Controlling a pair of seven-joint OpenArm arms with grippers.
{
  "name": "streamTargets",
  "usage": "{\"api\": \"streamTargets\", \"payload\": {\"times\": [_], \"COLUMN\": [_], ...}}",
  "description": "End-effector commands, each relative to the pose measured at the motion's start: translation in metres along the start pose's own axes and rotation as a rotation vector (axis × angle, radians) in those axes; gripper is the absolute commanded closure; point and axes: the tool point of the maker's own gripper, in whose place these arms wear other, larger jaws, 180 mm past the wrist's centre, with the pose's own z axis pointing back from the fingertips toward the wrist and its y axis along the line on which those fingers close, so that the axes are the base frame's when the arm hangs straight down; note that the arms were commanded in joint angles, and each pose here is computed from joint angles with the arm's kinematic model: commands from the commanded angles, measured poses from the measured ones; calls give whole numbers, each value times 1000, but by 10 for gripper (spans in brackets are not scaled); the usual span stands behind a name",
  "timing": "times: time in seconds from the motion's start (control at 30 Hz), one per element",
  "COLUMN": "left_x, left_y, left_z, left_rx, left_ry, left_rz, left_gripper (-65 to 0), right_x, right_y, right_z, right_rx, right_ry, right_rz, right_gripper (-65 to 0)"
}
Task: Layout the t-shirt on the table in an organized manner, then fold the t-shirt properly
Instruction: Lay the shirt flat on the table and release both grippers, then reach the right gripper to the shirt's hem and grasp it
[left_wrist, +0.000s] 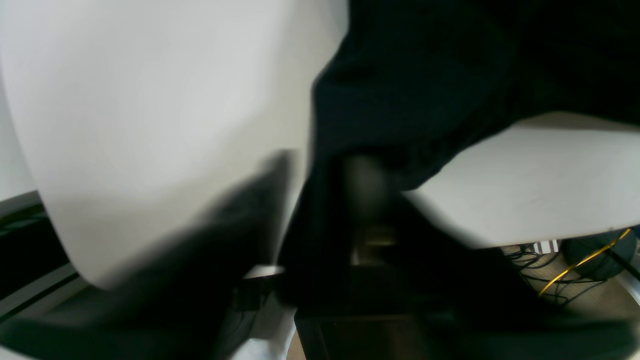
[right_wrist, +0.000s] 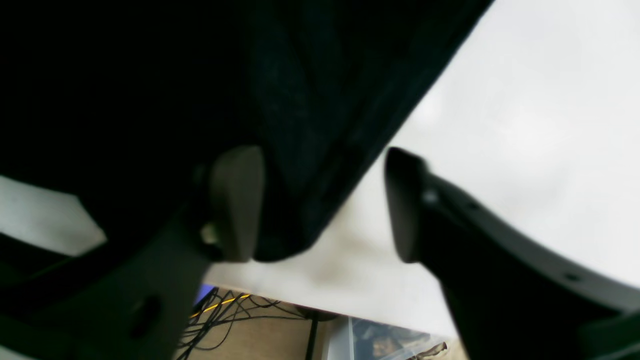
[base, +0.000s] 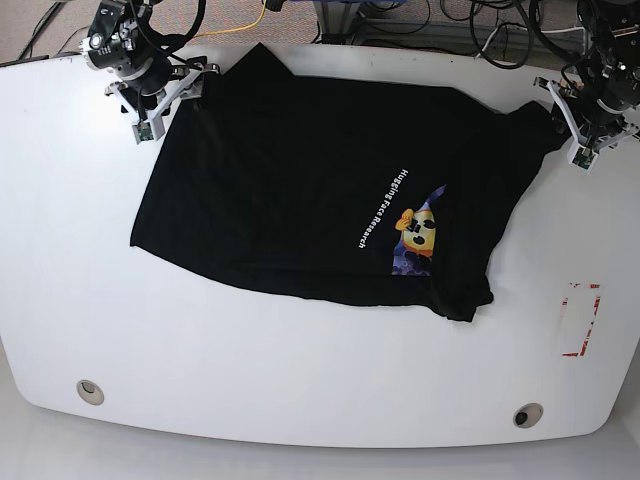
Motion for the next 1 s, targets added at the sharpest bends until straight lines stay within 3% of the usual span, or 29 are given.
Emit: {"api": "streamTargets", "payload": {"times": [0.0, 0.1, 0.33, 0.5, 0.97], "left_x": [8, 9, 11, 14, 47], "left_y": [8, 8, 9, 22, 49], "left_z": [4, 4, 4, 9, 17], "left_rx": [22, 22, 22, 57, 126], "left_ry": [-28, -31, -37, -52, -148], "left_rz": [-11, -11, -12, 9, 13], "left_gripper": [-383, -457, -444, -443, -440], "right_x": [11, 19, 47, 76, 194], "right_y": [-4, -7, -35, -40, 20], "right_z": [4, 4, 11, 12, -32], "right_rx": [-18, -29, -105, -111, 101], "right_ry": [-38, -57, -140, -205, -346], "right_rz": [-5, -15, -68, -45, 72], "right_gripper": [-428, -439, -442, -442, -442]}}
